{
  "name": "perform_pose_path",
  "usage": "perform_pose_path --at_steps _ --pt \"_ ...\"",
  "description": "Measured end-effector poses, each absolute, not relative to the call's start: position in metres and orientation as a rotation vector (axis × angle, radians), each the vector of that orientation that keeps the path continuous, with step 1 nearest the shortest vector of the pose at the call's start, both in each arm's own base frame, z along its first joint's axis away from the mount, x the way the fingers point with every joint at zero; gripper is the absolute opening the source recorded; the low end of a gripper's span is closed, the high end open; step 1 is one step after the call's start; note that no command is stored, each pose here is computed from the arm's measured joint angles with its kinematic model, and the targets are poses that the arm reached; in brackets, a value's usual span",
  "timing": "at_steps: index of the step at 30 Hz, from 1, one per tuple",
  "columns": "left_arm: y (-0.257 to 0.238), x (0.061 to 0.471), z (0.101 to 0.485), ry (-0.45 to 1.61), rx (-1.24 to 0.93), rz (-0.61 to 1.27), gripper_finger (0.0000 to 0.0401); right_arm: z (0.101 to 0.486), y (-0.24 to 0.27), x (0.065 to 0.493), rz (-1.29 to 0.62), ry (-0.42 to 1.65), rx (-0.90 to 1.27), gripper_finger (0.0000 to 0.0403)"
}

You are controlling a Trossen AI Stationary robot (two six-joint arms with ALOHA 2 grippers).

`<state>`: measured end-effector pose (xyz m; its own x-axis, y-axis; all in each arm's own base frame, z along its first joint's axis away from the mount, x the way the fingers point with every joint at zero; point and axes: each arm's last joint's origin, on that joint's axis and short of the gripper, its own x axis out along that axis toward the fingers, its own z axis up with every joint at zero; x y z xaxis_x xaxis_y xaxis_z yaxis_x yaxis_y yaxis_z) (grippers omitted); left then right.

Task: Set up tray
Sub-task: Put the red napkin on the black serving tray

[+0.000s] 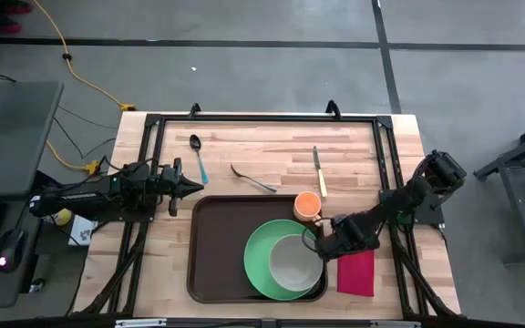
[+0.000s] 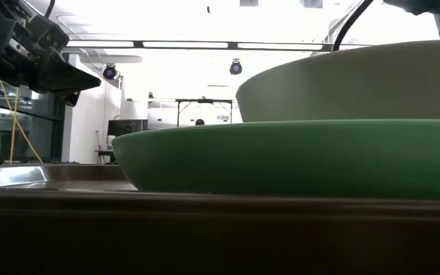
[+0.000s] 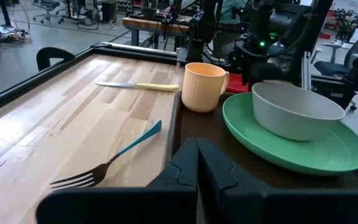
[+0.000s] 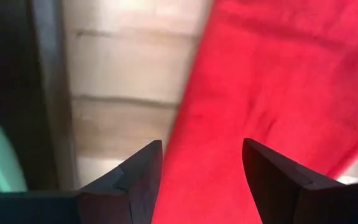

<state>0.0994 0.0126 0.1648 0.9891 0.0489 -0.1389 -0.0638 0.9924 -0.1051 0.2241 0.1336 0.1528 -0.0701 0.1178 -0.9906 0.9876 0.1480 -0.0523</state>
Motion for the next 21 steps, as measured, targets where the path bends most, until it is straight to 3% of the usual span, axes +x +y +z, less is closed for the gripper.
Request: perform_pose_path --at_steps 21 --pt "0.013 0.099 0.165 0.137 -0.105 0.057 0.0031 0.145 0.101 0.231 -1.155 1.353 1.141 0.0200"
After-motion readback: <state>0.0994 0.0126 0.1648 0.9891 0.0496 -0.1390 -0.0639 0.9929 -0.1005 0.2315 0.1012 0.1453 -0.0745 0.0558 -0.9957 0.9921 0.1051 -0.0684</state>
